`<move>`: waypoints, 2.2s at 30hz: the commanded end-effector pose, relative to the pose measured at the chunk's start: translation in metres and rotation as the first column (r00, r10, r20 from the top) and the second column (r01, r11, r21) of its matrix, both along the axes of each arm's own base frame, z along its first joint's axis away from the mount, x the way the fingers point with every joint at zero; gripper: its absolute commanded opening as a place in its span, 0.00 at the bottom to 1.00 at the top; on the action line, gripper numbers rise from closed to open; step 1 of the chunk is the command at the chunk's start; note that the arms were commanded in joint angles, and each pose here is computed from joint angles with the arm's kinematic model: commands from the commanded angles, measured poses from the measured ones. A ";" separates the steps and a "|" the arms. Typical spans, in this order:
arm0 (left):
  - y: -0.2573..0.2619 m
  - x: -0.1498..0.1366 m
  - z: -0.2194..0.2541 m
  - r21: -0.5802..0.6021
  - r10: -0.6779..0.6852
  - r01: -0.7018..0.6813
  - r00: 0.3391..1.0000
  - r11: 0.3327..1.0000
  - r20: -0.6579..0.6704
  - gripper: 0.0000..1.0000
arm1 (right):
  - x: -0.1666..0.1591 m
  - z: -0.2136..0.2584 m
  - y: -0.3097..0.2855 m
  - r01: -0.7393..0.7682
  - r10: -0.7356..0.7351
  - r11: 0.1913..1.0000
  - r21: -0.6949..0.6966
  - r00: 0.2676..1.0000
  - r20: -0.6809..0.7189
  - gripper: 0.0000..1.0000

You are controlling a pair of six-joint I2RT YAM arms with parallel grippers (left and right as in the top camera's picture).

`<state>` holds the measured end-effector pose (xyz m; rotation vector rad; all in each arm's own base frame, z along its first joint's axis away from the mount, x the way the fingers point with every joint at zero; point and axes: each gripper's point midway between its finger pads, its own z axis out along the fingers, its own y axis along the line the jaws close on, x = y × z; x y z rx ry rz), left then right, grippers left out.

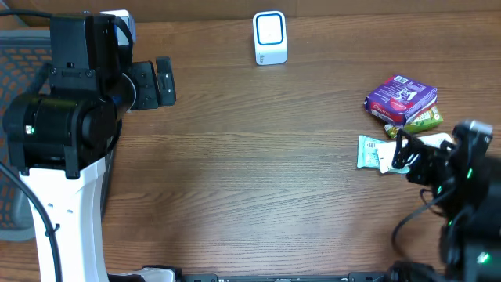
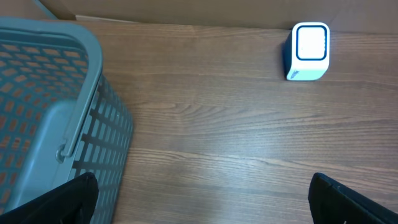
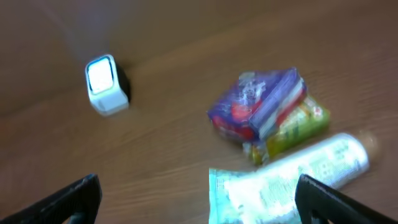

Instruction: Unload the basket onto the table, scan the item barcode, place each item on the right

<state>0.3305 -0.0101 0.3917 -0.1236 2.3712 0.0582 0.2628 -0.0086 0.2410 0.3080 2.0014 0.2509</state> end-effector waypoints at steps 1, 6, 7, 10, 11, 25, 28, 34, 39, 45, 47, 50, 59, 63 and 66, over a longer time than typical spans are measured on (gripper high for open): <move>0.003 0.002 0.001 0.012 0.001 -0.001 1.000 1.000 0.003 1.00 | -0.009 -0.021 0.001 0.001 0.003 0.999 -0.053 0.997 0.083 1.00; 0.003 0.002 0.001 0.012 0.001 -0.001 1.000 1.000 0.003 0.99 | -0.011 -0.043 0.006 0.022 0.000 0.996 -0.090 0.974 0.229 1.00; 0.003 0.002 0.001 0.012 0.001 -0.001 1.000 1.000 0.003 1.00 | -0.010 -0.047 0.007 0.025 -0.001 0.995 -0.093 0.968 0.250 1.00; 0.003 0.002 0.001 0.012 0.001 -0.001 1.000 1.000 0.003 1.00 | -0.009 -0.056 0.012 0.016 0.013 0.996 -0.090 0.949 0.315 1.00; 0.003 0.002 0.001 0.011 0.001 -0.001 1.000 1.000 0.003 0.99 | -0.009 -0.058 0.013 0.013 0.016 0.996 -0.085 0.943 0.332 1.00; 0.003 0.002 0.001 0.012 0.001 -0.001 1.000 1.000 0.003 0.99 | -0.017 -0.070 0.027 -0.021 0.054 0.996 -0.084 0.907 0.417 1.00; 0.003 0.002 0.001 0.011 0.001 -0.001 1.000 1.000 0.003 1.00 | -0.017 -0.070 0.030 -0.040 0.072 0.996 -0.084 0.907 0.415 1.00; 0.003 0.002 0.001 0.012 0.001 -0.001 1.000 1.000 0.003 1.00 | -0.017 -0.070 0.030 -0.040 0.072 0.996 -0.084 0.907 0.414 1.00; 0.003 0.002 0.001 0.012 0.001 -0.001 1.000 1.000 0.003 1.00 | -0.017 -0.070 0.030 -0.040 0.072 0.996 -0.084 0.907 0.414 1.00; 0.003 0.002 0.001 0.011 0.001 -0.001 1.000 1.000 0.003 0.99 | -0.017 -0.070 0.030 -0.040 0.072 0.996 -0.084 0.907 0.414 1.00; 0.003 0.002 0.001 0.012 0.001 -0.001 1.000 1.000 0.003 1.00 | -0.017 -0.070 0.030 -0.040 0.072 0.996 -0.084 0.907 0.414 1.00; 0.003 0.002 0.001 0.011 0.001 -0.001 1.000 1.000 0.003 0.99 | -0.017 -0.070 0.030 -0.040 0.072 0.996 -0.084 0.907 0.414 1.00; 0.002 0.002 0.000 0.011 0.000 0.000 1.000 1.000 -0.002 1.00 | -0.017 -0.070 0.030 -0.040 0.072 0.996 -0.084 0.907 0.414 1.00; -0.003 -0.010 0.008 -0.019 -0.028 0.029 0.999 0.999 0.026 1.00 | -0.017 -0.070 0.030 -0.040 0.072 0.996 -0.084 0.907 0.414 1.00; -0.015 -0.011 0.027 -0.071 -0.075 0.088 0.983 0.994 0.166 1.00 | -0.017 -0.070 0.030 -0.040 0.072 0.996 -0.084 0.907 0.414 1.00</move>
